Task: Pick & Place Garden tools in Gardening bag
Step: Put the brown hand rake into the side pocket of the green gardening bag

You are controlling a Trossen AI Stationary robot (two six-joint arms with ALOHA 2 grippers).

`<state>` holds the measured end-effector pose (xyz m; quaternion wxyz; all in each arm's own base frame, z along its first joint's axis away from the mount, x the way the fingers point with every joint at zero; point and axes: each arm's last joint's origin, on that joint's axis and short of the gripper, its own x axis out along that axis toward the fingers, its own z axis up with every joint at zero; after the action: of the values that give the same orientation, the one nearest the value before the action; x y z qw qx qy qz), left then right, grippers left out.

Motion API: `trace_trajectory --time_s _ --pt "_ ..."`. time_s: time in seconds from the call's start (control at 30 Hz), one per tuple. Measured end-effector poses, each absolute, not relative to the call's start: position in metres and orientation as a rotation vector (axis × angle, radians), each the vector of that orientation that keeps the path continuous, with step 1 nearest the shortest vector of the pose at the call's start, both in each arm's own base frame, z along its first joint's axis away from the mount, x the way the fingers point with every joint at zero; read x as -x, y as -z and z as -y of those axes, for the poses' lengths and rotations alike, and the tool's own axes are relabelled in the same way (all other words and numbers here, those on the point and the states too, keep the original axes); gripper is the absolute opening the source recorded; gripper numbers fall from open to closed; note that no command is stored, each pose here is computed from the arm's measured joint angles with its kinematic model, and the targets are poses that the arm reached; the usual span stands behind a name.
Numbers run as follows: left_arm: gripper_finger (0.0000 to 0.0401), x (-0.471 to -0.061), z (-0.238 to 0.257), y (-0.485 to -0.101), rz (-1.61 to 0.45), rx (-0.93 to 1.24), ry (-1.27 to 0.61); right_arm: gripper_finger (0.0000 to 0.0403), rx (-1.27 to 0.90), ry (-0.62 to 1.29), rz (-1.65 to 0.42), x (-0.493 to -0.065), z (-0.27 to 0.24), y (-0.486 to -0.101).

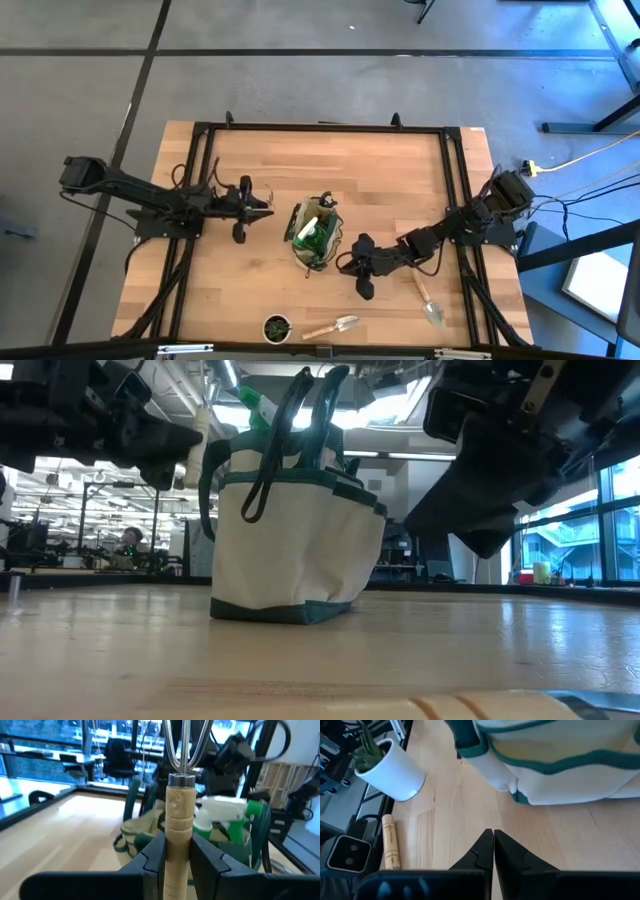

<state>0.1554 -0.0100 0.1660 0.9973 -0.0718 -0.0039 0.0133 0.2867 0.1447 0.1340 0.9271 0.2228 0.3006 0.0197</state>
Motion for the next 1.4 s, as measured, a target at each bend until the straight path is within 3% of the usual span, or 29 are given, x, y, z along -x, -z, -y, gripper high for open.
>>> trace_trajectory --time_s 1.4 --pt "0.0057 -0.252 0.024 -0.143 0.038 0.127 0.134 0.0017 -0.480 -0.020 -0.597 -0.291 -0.137 -0.135"
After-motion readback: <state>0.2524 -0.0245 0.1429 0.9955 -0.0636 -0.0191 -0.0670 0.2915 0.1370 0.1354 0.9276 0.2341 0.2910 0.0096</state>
